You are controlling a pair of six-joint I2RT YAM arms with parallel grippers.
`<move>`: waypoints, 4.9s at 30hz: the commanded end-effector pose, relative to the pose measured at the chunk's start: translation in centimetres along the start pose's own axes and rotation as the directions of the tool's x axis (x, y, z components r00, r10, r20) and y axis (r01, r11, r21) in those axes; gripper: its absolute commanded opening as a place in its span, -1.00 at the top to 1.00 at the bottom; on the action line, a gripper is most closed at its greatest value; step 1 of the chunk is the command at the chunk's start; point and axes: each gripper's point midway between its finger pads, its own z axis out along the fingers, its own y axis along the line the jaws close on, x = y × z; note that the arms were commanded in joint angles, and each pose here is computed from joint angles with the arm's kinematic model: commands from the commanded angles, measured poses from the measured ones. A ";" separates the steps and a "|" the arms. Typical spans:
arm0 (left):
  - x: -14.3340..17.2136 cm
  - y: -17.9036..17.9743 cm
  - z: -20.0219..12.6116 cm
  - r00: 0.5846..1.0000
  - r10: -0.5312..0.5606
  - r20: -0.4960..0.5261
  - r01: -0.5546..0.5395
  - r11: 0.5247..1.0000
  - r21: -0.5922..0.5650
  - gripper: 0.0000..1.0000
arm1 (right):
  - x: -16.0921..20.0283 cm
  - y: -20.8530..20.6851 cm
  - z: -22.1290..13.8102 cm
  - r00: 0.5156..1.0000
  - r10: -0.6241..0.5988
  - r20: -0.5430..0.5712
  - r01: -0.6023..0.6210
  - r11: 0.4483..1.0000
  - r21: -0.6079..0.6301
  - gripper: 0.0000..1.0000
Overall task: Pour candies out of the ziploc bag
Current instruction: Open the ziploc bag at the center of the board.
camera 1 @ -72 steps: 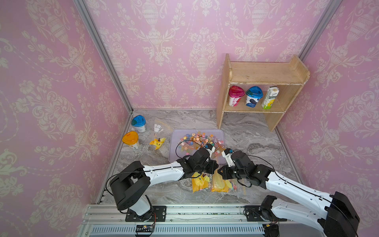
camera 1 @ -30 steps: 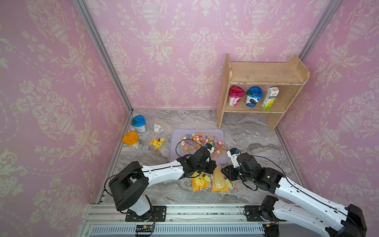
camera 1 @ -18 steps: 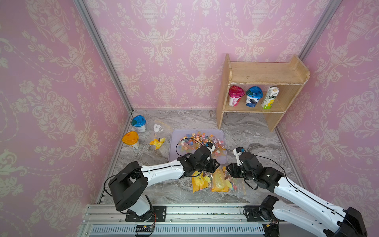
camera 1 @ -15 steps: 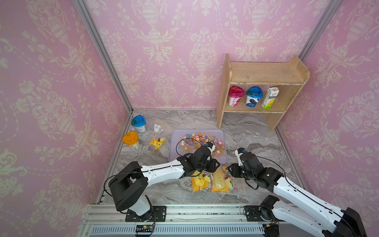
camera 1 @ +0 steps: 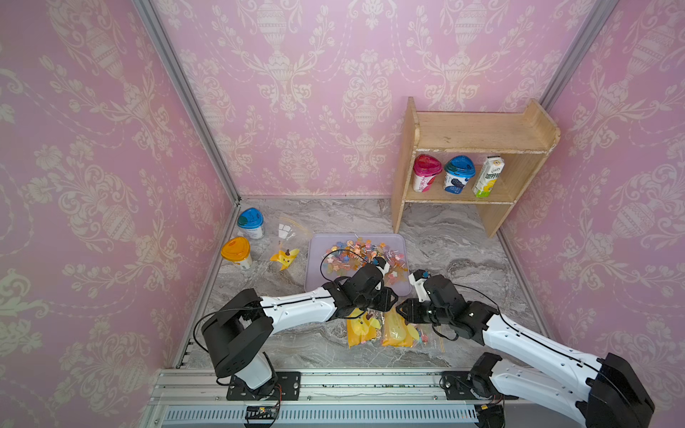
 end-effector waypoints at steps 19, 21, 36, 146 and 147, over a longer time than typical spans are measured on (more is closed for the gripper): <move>-0.6 -0.5 -0.9 1.000 0.013 0.024 -0.013 1.000 0.010 0.15 | 0.2 -1.0 0.4 1.000 -0.002 -0.003 0.002 0.998 0.057 0.42; -0.5 -0.3 -0.7 1.000 0.011 0.019 -0.011 1.000 0.005 0.19 | 0.2 -0.9 0.4 1.000 -0.002 -0.004 0.002 0.999 0.053 0.42; 0.3 0.7 0.9 1.000 -0.018 -0.017 0.018 1.000 -0.003 0.46 | 0.0 -0.7 0.2 1.000 -0.003 0.001 0.003 0.999 0.048 0.43; -0.1 1.3 -3.5 0.995 0.093 0.020 -0.091 0.992 -0.090 1.00 | -2.2 0.0 -1.2 0.995 -0.071 0.071 0.065 0.994 0.083 1.00; -0.2 1.4 -3.7 0.995 0.097 0.019 -0.094 0.991 -0.096 1.00 | -2.2 -0.1 -1.3 0.995 -0.071 0.072 0.065 0.994 0.087 1.00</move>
